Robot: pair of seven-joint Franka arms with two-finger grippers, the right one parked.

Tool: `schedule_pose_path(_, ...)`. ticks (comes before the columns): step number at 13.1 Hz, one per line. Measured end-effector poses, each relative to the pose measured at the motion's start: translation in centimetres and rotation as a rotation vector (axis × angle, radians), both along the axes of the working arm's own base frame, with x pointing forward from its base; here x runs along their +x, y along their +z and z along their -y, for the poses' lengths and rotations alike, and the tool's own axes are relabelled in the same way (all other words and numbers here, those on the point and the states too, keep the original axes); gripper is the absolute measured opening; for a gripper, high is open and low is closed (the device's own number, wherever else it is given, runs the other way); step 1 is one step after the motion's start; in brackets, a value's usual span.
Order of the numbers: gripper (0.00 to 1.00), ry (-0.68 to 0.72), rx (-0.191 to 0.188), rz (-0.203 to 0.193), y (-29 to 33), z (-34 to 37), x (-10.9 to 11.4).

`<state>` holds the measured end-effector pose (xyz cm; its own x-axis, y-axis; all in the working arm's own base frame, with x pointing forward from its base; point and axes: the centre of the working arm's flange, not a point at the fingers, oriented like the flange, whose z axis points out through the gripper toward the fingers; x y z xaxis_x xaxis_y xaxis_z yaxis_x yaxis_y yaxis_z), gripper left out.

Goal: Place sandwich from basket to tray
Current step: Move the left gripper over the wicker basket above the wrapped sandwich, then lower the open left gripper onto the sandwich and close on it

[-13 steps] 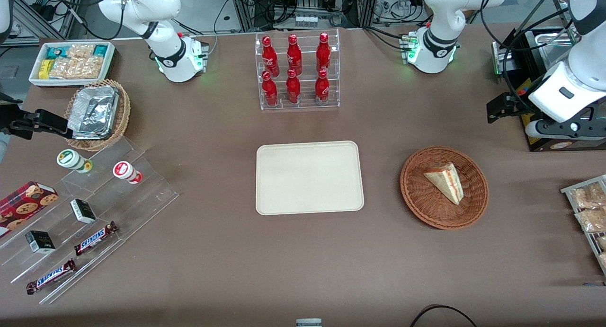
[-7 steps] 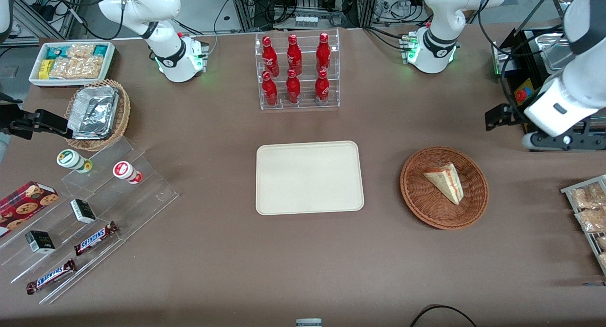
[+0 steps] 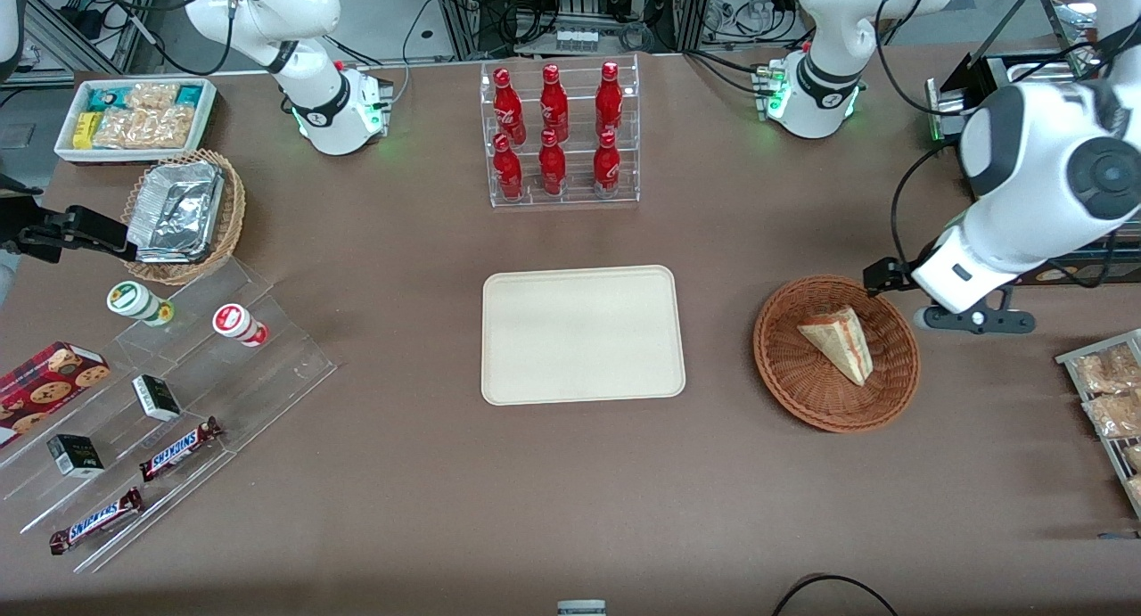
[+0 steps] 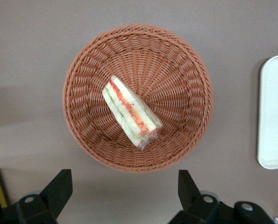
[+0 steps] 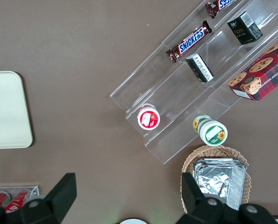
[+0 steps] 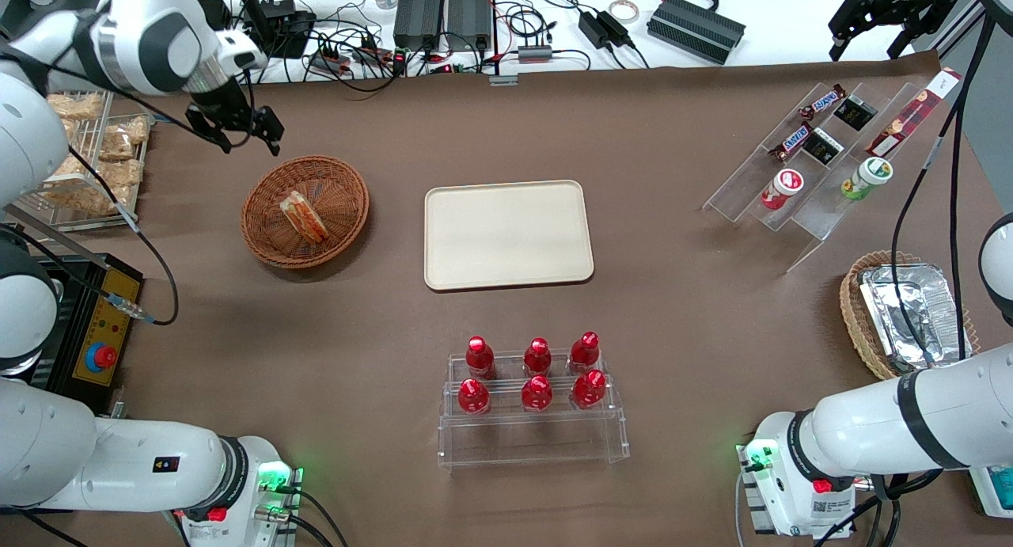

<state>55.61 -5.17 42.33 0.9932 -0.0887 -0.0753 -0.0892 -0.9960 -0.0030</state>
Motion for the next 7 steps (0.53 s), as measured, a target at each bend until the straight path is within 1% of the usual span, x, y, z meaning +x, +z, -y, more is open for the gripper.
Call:
schedule_pose_path(2,1.00,0.011,-0.003,0.037,-2.6,-0.1,-0.7)
schedule_pose_path(3,1.00,0.039,-0.005,0.056,-3.7,-0.2,-1.1)
schedule_pose_path(5,1.00,0.146,-0.004,0.074,-5.3,-0.3,-1.7)
schedule_pose_path(7,1.00,0.296,-0.002,0.085,-5.7,-0.1,-1.9)
